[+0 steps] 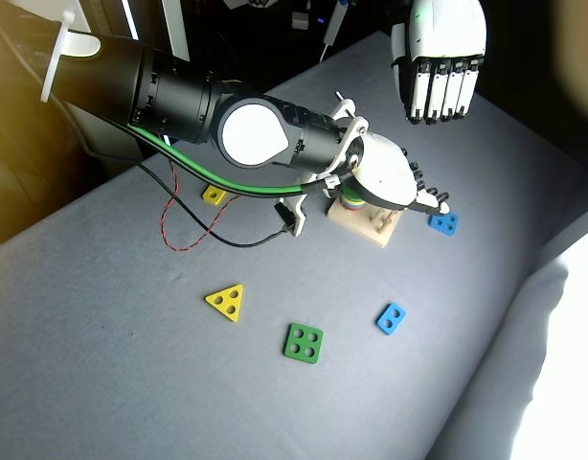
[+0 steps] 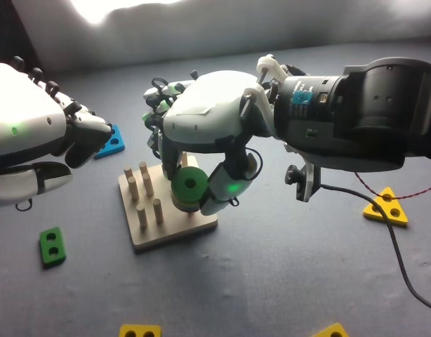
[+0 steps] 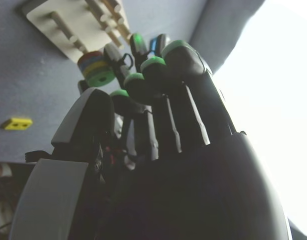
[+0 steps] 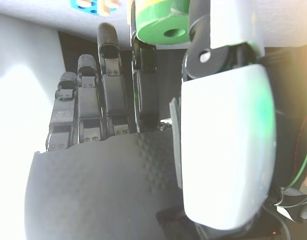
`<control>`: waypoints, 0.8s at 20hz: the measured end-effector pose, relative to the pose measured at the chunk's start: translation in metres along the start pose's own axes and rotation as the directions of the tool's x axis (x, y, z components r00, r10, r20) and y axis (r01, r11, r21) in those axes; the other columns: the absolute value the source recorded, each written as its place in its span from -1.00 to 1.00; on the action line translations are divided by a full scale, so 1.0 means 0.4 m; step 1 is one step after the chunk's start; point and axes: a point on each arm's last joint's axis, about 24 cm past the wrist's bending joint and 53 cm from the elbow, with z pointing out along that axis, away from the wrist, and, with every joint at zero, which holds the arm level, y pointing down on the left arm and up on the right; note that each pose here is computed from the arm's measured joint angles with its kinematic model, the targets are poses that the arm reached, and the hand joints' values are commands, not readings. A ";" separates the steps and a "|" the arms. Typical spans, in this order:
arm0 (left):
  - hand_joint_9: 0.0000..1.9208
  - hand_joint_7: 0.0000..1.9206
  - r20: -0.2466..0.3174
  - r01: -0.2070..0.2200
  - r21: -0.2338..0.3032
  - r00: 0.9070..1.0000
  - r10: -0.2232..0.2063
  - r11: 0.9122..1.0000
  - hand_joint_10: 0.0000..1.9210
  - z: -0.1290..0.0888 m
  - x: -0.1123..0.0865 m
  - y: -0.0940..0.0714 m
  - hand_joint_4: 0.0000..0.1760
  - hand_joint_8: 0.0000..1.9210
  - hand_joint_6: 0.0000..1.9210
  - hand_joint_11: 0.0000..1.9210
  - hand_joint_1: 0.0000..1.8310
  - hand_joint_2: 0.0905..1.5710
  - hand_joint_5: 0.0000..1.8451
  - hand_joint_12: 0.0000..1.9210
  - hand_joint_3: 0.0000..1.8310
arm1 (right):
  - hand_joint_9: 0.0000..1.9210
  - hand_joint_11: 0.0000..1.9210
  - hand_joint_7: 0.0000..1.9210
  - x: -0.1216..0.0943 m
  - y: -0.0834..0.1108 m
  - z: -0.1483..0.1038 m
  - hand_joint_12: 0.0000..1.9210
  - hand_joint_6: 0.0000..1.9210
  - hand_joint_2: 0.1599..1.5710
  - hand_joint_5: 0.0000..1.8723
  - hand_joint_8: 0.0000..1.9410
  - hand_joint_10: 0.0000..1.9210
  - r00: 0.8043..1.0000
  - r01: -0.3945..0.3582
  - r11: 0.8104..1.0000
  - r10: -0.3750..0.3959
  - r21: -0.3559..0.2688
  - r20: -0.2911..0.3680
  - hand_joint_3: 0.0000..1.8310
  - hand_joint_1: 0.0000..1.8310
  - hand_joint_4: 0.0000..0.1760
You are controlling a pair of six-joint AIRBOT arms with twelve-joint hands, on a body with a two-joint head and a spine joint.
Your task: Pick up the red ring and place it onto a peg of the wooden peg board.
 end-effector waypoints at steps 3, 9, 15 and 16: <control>-0.48 -0.52 0.000 0.000 0.000 1.000 0.000 1.000 1.00 0.000 0.000 0.000 -1.00 1.00 1.00 -0.41 -0.18 0.93 -0.59 1.00 -1.00 | -0.77 -1.00 -0.47 0.001 0.002 0.000 -1.00 -0.33 0.23 0.27 -1.00 -0.99 1.000 0.000 1.000 0.000 -0.004 0.002 -1.00 0.22 -0.32; -0.47 -0.49 0.000 0.000 0.000 1.000 0.000 1.000 1.00 0.000 0.000 0.000 -1.00 1.00 1.00 -0.42 -0.19 0.94 -0.59 1.00 -1.00 | -0.88 -1.00 -0.53 0.007 -0.001 0.000 -1.00 -0.37 0.21 0.29 -1.00 -1.00 1.000 0.001 1.000 -0.001 -0.003 -0.002 -1.00 0.19 0.75; -0.45 -0.48 0.000 0.000 0.001 1.000 0.000 1.000 1.00 0.000 0.000 -0.001 -1.00 1.00 1.00 -0.43 -0.18 0.94 -0.59 1.00 -1.00 | -1.00 -1.00 -1.00 0.006 0.001 0.000 -1.00 -1.00 -0.38 -1.00 -1.00 -1.00 1.000 0.002 1.000 -0.002 -0.006 0.000 -1.00 -0.49 0.24; -0.46 -0.49 0.000 -0.001 0.000 1.000 0.001 1.000 1.00 0.000 0.000 0.000 -1.00 1.00 1.00 -0.43 -0.18 0.94 -0.59 1.00 -1.00 | -1.00 -1.00 -1.00 0.006 0.001 0.000 -1.00 -1.00 -0.37 -1.00 -1.00 -1.00 1.000 0.002 1.000 -0.002 -0.006 0.000 -1.00 -0.48 0.06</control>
